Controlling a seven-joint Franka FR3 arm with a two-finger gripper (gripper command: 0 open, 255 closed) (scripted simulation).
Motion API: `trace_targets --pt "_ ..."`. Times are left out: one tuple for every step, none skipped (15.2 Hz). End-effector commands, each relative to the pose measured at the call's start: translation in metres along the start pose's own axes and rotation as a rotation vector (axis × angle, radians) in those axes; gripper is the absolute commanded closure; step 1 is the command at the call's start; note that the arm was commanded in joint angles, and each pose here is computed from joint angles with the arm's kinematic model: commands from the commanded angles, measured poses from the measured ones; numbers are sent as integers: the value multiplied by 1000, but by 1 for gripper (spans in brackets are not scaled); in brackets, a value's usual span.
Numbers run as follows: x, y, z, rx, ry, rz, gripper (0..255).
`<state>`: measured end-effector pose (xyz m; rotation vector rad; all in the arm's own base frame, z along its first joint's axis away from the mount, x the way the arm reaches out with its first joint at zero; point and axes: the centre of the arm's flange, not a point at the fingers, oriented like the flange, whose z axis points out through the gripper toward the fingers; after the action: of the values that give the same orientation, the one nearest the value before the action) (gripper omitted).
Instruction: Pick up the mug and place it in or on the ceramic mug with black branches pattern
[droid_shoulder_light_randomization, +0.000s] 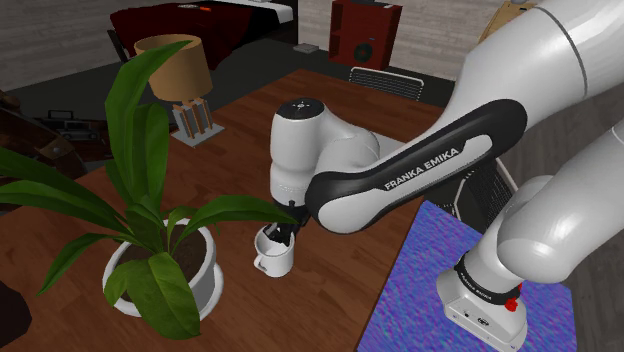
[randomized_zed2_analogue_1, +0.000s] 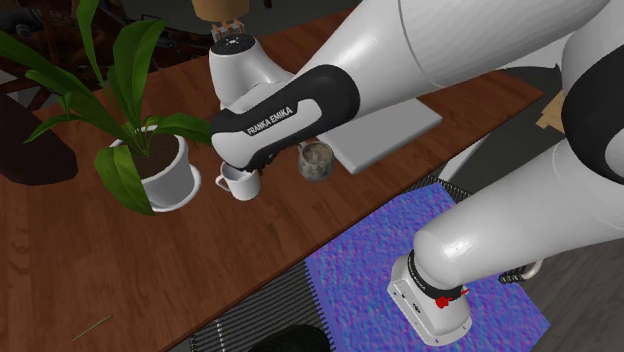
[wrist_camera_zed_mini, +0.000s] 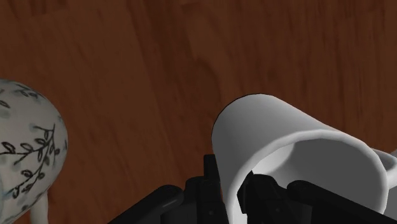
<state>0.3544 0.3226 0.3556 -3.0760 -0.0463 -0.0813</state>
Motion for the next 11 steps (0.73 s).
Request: trace_targets --pt "0 -1 -9 0 0 0 255" --pt "1 -1 -15 0 0 0 255" --pt "1 -1 -20 0 0 0 255" --pt "1 -2 -25 0 0 0 255" --pt "1 -2 -30 0 0 0 255" --pt "2 -2 -36 0 0 0 255" --pt "2 -3 -41 0 0 0 255" --pt "2 -3 -46 0 0 0 255" --pt "3 -3 -51 0 0 0 255" --pt "3 -4 -57 0 0 0 255" --pt "3 -4 -62 0 0 0 255"
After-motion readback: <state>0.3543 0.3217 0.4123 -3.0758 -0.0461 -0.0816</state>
